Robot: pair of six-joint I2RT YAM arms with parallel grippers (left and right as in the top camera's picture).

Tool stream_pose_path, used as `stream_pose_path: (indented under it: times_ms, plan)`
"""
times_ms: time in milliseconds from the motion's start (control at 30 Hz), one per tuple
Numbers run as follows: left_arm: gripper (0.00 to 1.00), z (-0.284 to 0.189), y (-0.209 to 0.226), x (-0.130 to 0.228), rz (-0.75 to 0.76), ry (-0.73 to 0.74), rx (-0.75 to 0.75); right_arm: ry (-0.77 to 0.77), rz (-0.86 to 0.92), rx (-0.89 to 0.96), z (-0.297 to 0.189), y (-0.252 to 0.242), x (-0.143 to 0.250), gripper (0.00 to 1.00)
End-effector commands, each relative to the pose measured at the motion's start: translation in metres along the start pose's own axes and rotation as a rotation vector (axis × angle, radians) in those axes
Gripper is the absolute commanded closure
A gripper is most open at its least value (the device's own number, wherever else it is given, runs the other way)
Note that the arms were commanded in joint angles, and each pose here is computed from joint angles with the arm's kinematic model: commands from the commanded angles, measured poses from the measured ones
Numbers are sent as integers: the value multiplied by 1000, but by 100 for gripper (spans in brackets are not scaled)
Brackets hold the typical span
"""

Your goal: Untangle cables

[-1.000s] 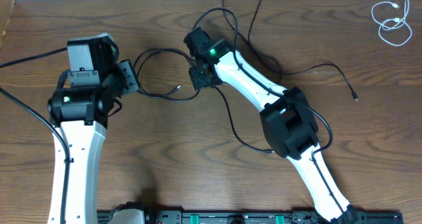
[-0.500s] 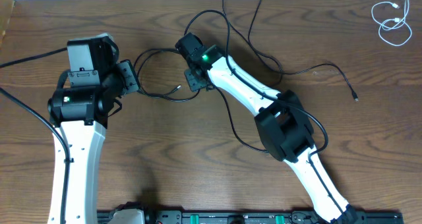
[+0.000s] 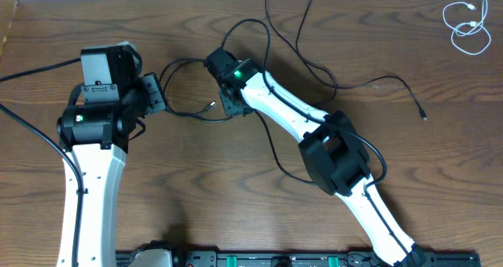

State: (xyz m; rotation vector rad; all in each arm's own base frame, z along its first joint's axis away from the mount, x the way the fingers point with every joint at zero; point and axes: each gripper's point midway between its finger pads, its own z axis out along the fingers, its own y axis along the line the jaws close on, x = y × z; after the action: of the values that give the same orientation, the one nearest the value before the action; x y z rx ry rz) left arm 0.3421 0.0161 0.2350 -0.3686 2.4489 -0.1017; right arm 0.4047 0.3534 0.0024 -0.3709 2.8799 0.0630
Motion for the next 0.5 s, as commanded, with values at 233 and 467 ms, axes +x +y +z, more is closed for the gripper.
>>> stream_pose_path:
  times_ms: [233,467]
  plan:
    - [51,-4,-1,-5,5,-10,4,195,77,-49,11,10,46,68]
    - [51,-4,-1,-4,5,-5,2,176,68,-55,11,11,40,99]
